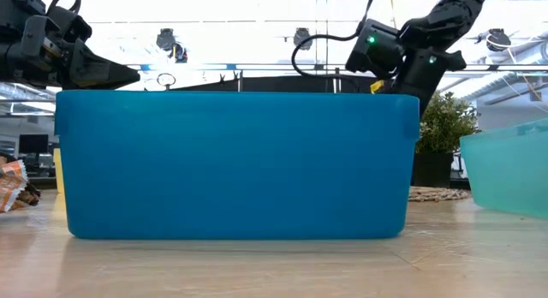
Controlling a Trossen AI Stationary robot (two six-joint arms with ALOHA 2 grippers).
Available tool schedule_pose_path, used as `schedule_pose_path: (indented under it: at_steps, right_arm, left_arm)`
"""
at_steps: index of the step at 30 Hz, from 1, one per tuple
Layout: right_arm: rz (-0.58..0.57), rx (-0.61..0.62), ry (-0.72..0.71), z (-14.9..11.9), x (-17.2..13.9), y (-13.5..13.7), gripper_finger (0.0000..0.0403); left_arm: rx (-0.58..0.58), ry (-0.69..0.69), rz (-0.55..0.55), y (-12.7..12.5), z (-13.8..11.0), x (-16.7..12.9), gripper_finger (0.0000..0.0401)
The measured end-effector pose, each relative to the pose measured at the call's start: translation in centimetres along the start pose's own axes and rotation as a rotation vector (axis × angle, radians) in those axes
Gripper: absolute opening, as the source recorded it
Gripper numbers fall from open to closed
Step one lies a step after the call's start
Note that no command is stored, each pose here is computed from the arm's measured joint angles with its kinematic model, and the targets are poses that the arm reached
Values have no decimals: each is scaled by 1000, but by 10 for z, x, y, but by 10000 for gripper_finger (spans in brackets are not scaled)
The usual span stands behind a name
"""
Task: Pick and place Granola Bars by type
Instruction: Put the red granola bar into the green bin
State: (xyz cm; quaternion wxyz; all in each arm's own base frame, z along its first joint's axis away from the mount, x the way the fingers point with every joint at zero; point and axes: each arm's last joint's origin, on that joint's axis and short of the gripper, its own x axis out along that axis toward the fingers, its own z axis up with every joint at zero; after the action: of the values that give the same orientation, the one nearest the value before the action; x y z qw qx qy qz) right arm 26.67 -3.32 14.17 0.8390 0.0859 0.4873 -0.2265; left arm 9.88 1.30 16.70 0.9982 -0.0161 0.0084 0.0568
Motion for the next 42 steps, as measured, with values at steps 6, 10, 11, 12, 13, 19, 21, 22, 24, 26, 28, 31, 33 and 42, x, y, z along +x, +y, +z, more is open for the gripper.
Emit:
schedule_pose_path:
  at_steps: [6,10,11,12,13,19,21,22,24,26,28,31,33,42]
  right_arm:
    - [-8,4,2,0,1,-2,127]
    - [-8,-6,1,0,1,-2,74]
    - [-7,-11,-1,0,1,-2,60]
    - [-7,-17,-2,0,1,-2,46]
    - [-6,-22,-2,1,1,-2,34]
    - [-5,-48,0,0,1,-2,9]
    - [-5,-51,1,0,1,-2,8]
    - [-5,-53,1,0,1,-2,6]
    - [-5,-54,1,0,1,-2,4]
    - [-5,-55,1,0,1,-2,3]
    - [-6,-58,1,0,1,-2,2]
    - [-4,-59,-1,0,-1,-2,1]
    - [-1,-64,-5,0,-3,-1,1]
    - [46,-76,-109,7,-30,4,0]
  left_arm:
    - [0,0,0,0,0,0,67]
    - [0,0,0,0,0,0,67]
    - [0,0,0,0,0,0,67]
    - [0,0,0,0,0,0,67]
    - [0,0,0,0,0,0,67]
    - [0,0,0,0,0,0,67]
    - [0,0,0,0,0,0,67]
    - [0,0,0,0,0,0,67]
    - [0,0,0,0,0,0,67]
    - [0,0,0,0,0,0,67]
    - [0,0,0,0,0,0,67]
    - [0,0,0,0,0,0,67]
    - [0,0,0,0,0,0,67]
    - [0,0,0,0,0,0,67]
